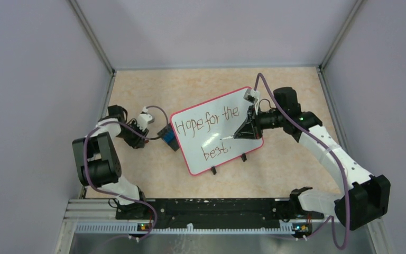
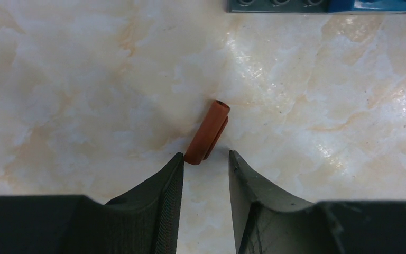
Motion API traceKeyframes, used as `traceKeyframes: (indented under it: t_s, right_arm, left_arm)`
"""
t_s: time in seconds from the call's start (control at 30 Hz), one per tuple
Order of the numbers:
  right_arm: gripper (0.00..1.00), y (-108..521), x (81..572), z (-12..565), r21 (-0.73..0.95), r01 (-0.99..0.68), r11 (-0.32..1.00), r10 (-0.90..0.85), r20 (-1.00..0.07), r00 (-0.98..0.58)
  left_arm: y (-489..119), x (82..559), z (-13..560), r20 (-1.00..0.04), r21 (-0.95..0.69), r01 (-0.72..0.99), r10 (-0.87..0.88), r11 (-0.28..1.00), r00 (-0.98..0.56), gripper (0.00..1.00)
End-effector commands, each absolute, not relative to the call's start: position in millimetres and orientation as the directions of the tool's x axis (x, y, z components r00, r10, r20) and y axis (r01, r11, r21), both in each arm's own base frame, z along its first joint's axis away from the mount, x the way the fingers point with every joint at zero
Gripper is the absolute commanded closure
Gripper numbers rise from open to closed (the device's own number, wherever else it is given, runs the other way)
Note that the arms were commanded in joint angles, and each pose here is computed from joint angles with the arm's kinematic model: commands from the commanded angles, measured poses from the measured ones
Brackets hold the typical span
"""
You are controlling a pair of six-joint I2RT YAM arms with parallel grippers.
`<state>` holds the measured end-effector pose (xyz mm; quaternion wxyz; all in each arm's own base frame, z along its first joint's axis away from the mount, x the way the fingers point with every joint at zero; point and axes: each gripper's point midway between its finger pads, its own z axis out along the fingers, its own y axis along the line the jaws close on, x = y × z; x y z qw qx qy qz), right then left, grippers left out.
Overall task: Write a sentence on the whiteboard
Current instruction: Pick up the pen cap from the corner of the board.
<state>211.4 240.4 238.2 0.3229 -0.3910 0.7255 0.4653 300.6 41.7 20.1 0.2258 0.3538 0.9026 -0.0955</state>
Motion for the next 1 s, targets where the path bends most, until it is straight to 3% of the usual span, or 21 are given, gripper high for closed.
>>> traceKeyframes:
  t_s: [0.0, 0.23, 0.37, 0.57, 0.77, 0.97]
  right_arm:
    - [1.00, 240.8, 219.7, 246.5, 0.385, -0.886, 0.259, -0.253, -0.858, -0.447]
    - [1.00, 240.7, 219.9, 246.5, 0.387, -0.884, 0.262, -0.252, -0.857, -0.450]
    - [1.00, 240.7, 219.9, 246.2, 0.389, -0.883, 0.262, -0.253, -0.856, -0.452]
    - [1.00, 240.6, 219.5, 245.3, 0.391, -0.882, 0.263, -0.253, -0.854, -0.454]
    - [1.00, 240.7, 219.3, 243.8, 0.396, -0.880, 0.262, -0.254, -0.852, -0.459]
    - [1.00, 239.6, 218.6, 243.7, 0.389, -0.882, 0.266, -0.256, -0.853, -0.454]
  left_arm:
    - [27.1, 280.9, 14.0, -0.462, -0.080, 0.718, 0.613, 0.691, -0.641, 0.59]
    - [23.3, 277.5, 5.6, -0.440, -0.082, 0.759, 0.660, 0.646, -0.609, 0.59]
    - [26.2, 285.0, 2.4, -0.444, -0.060, 0.768, 0.672, 0.638, -0.593, 0.50]
    - [23.3, 295.9, 9.8, -0.485, -0.010, 0.829, 0.723, 0.558, -0.492, 0.49]
    - [25.9, 301.5, 7.3, -0.487, 0.080, 0.886, 0.794, 0.457, -0.365, 0.50]
    - [28.5, 282.5, -8.0, -0.439, 0.045, 0.912, 0.828, 0.408, -0.349, 0.59]
